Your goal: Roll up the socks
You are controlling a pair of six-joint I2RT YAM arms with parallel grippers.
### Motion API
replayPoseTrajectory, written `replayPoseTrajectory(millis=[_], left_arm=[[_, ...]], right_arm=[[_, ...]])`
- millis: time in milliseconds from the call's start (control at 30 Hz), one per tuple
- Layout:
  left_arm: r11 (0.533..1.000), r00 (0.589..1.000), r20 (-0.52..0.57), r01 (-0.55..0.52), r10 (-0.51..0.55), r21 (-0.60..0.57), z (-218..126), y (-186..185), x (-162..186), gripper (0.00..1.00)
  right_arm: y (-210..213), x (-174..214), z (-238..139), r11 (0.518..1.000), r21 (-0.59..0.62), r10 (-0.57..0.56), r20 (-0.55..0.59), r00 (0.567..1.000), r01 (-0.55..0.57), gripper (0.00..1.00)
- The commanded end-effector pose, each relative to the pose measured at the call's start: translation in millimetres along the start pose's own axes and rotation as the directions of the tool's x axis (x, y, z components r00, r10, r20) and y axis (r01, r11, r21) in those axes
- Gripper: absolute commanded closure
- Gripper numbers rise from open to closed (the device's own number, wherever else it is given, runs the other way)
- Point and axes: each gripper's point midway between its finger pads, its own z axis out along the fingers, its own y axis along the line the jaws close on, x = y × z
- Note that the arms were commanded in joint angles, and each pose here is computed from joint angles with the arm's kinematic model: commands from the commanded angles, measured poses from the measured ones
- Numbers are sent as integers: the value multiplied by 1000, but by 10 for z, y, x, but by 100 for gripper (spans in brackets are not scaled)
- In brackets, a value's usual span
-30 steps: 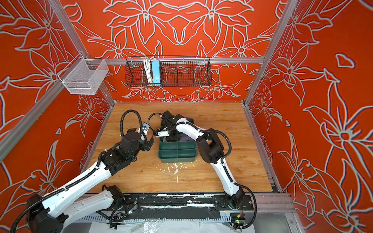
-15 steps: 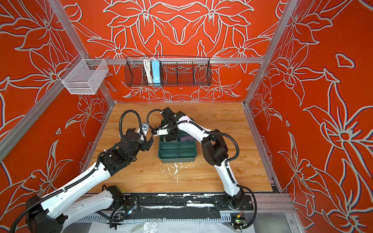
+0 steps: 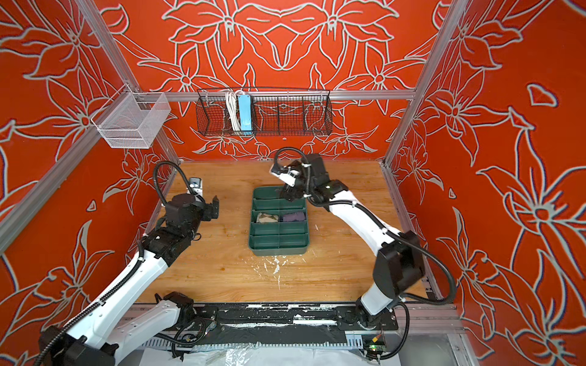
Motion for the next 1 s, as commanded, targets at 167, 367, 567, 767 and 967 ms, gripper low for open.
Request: replayPoseTrajectory(millis=[167,367,567,767,967], left_arm=[[964,973,-24,225,-231,-138,323,578,599,3],[970,976,-89,186,-201,-154,421,535,1084,3],[972,964,-151,203,-219,-114,533,404,1347,3],[962,958,-125,243,-259,-127,682,383,1467,3],[977,961,-177,213,-212,-10,801,166,1452,3]], right_arm=[[-1166,1218,-1192,617,652,452,167,876,-442,2],[-973,2245,-2001,265,812,584,294,756,-520,2],[-607,2620,-2147,210,822,577,333,746,-530,3],[-442,2853,-1861,299,804,632,238,738,-515,3],[-308,2803,-1501,470,701,603,189,775,-537,2]])
